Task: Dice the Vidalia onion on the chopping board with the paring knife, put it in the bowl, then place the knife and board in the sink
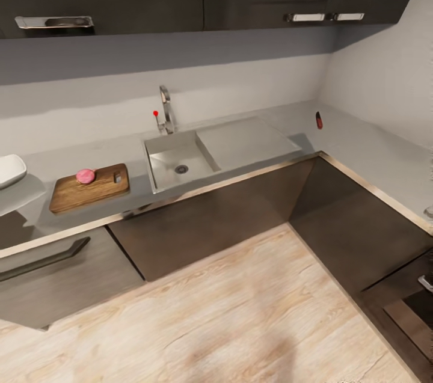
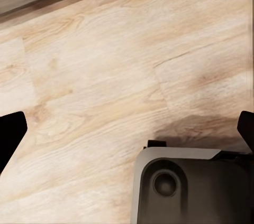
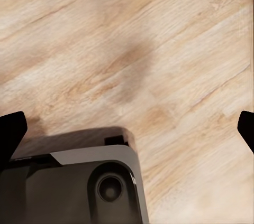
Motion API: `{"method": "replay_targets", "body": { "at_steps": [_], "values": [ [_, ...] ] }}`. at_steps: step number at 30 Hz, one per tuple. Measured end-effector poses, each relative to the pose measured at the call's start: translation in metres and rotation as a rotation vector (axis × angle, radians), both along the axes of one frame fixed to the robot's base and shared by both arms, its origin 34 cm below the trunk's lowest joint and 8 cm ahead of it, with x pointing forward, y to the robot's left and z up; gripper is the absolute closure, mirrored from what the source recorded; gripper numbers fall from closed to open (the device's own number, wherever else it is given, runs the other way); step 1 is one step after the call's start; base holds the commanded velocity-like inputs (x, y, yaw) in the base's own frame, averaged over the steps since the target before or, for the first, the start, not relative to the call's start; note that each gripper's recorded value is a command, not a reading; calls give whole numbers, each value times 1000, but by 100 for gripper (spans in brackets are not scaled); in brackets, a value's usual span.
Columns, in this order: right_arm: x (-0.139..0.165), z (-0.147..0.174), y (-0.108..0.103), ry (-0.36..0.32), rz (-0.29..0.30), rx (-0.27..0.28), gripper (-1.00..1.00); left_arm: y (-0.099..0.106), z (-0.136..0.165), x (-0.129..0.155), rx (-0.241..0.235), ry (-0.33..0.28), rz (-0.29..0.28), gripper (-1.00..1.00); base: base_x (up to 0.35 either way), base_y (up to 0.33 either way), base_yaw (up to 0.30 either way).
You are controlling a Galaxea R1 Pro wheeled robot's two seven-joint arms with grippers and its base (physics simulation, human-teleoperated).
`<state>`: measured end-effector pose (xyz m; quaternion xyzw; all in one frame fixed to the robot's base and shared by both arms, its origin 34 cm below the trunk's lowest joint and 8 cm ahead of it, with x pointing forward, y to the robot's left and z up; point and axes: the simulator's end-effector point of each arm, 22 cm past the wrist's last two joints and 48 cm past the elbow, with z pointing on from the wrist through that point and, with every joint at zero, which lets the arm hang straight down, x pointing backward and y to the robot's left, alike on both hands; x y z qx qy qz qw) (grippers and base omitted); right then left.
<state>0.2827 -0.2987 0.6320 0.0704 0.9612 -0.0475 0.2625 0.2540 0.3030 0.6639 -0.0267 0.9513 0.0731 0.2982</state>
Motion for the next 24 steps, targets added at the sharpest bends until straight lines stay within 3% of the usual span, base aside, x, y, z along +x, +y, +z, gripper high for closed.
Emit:
{"method": "replay_targets", "body": {
  "at_steps": [24],
  "values": [
    [13,6,0,-35,0,0,-100,-1,3,5,1,-19,3,-100,0,0,-124]
  ]
}}
